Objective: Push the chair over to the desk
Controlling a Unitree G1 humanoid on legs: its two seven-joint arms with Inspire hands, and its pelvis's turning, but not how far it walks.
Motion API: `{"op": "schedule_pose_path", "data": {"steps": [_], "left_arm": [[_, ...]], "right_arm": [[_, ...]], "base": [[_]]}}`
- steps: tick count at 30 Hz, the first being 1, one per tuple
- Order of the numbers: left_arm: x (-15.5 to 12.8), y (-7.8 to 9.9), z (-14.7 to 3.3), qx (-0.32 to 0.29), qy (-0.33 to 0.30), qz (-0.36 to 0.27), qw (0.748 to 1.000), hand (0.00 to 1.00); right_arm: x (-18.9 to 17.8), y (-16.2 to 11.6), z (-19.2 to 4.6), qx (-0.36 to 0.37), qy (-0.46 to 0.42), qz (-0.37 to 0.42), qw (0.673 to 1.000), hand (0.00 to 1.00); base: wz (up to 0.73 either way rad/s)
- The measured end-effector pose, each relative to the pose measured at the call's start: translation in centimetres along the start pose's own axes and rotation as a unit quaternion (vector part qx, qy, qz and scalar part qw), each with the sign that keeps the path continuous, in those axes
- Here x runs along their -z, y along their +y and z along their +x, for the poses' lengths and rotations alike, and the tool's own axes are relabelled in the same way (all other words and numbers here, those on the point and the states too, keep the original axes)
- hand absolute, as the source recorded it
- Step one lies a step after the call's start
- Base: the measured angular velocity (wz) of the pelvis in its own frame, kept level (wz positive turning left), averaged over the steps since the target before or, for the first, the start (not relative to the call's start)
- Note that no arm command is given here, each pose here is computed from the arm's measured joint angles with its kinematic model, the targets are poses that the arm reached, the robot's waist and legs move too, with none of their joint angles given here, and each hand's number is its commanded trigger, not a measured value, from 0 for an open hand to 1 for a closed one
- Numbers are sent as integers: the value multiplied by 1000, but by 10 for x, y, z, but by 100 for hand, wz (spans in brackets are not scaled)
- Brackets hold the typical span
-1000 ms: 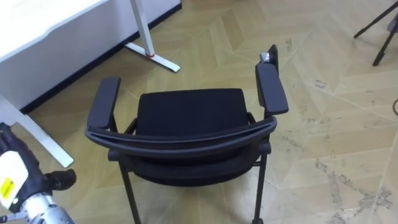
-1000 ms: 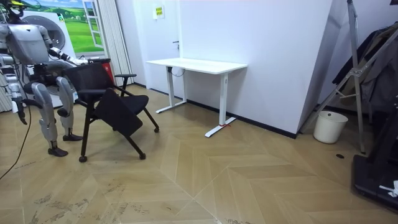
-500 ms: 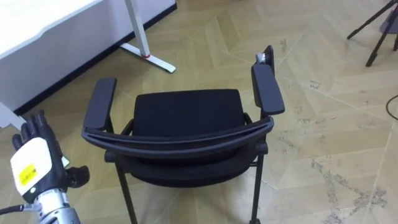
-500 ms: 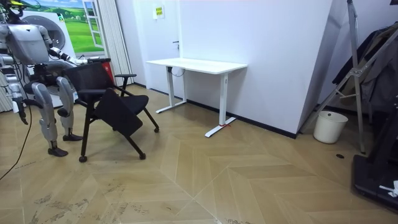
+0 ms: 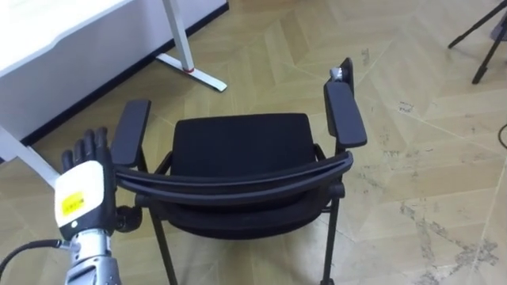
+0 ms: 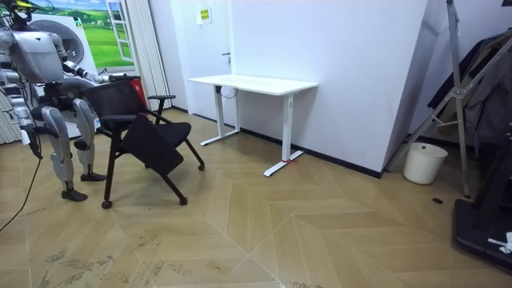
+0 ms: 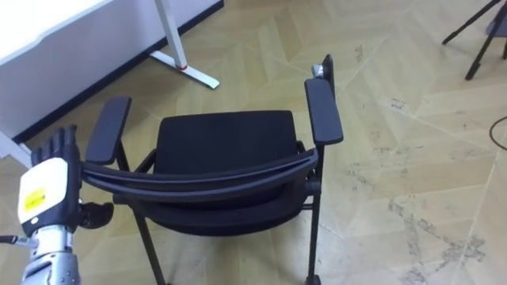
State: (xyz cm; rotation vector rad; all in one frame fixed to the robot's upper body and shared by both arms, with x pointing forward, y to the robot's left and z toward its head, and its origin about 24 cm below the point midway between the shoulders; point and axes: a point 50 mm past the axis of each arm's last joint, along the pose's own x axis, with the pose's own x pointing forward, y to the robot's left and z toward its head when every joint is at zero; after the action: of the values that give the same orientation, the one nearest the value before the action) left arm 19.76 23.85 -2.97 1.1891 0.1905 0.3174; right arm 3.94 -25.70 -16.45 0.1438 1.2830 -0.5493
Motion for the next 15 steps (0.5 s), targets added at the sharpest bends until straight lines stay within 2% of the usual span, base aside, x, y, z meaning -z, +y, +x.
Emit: {"op": "schedule_pose_path", "data": {"steps": [15], "left_arm": [[-13,2,-3,30,-35,15,999,0]], "right_arm": [[-1,0,0,-1,-1,10,1000,0]], "base": [[0]]}}
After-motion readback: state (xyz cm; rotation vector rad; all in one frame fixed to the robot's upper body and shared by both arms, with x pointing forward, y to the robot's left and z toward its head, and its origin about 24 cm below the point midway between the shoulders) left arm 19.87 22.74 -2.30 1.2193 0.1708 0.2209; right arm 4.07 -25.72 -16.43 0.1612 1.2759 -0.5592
